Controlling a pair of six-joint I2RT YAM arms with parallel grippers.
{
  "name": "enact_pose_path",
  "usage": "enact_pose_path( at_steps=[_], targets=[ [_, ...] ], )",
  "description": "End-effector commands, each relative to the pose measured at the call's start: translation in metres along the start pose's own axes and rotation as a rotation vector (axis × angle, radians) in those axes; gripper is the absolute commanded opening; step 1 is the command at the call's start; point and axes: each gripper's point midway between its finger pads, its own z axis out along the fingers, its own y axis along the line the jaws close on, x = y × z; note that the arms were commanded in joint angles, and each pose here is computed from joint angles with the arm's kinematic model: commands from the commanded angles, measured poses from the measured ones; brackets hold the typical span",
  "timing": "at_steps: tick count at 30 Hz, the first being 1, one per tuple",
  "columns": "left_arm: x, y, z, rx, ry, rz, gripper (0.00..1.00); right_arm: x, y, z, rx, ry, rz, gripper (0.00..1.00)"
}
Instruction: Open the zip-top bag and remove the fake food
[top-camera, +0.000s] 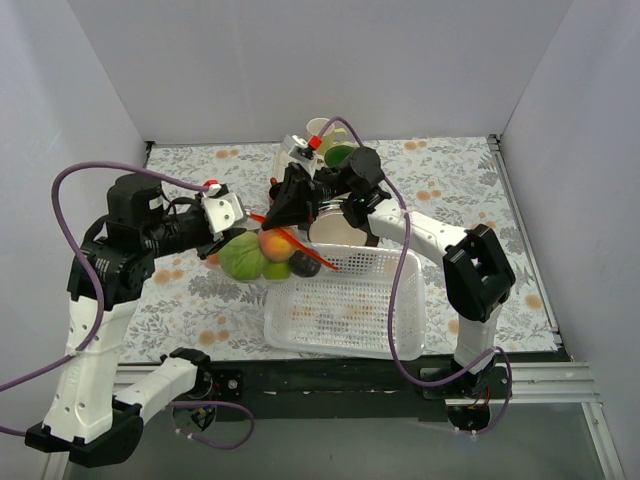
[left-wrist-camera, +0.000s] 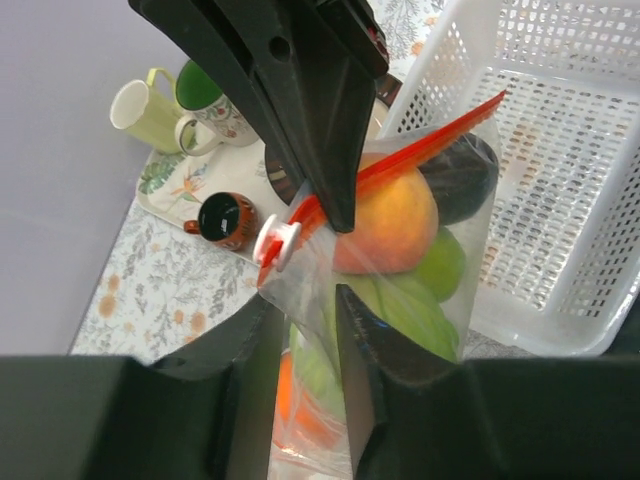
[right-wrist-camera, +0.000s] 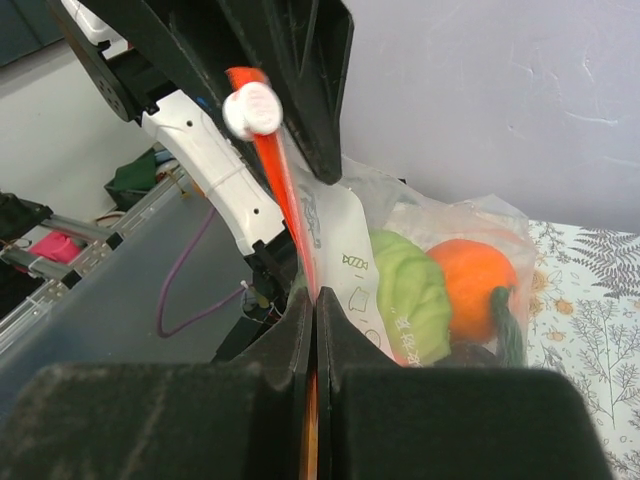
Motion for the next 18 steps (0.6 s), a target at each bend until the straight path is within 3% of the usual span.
enact_pose_path(
  at_steps=[1,3,4,6,7,9,18],
  targets=[
    [0.006,-0.011,-0.001,0.064,0.036,-0.006,0.18,-0.023,0.005,0.003,-0.015,-0.026,-0.095,0.01],
    [0.012,-0.012,0.003,0.096,0.069,-0.033,0.07,-0.027,0.003,0.001,-0.005,-0.034,-0.099,0.24],
    [0.013,-0.012,0.004,0.104,0.077,-0.038,0.03,-0.030,0.002,0.001,0.002,-0.042,-0.108,0.48],
    [0.018,-0.011,0.007,0.123,0.107,-0.065,0.00,-0.035,0.004,0.000,0.007,-0.046,-0.130,0.66],
    [0.020,-0.010,0.008,0.120,0.118,-0.072,0.00,-0.037,0.003,0.000,0.017,-0.051,-0.154,0.82],
    [0.018,-0.008,0.009,0.110,0.114,-0.076,0.00,-0.042,0.004,0.000,0.035,-0.050,-0.165,0.96],
    [0.012,0.005,0.009,0.022,0.071,-0.075,0.00,-0.048,-0.017,0.002,0.336,-0.048,-0.382,0.98]
  ],
)
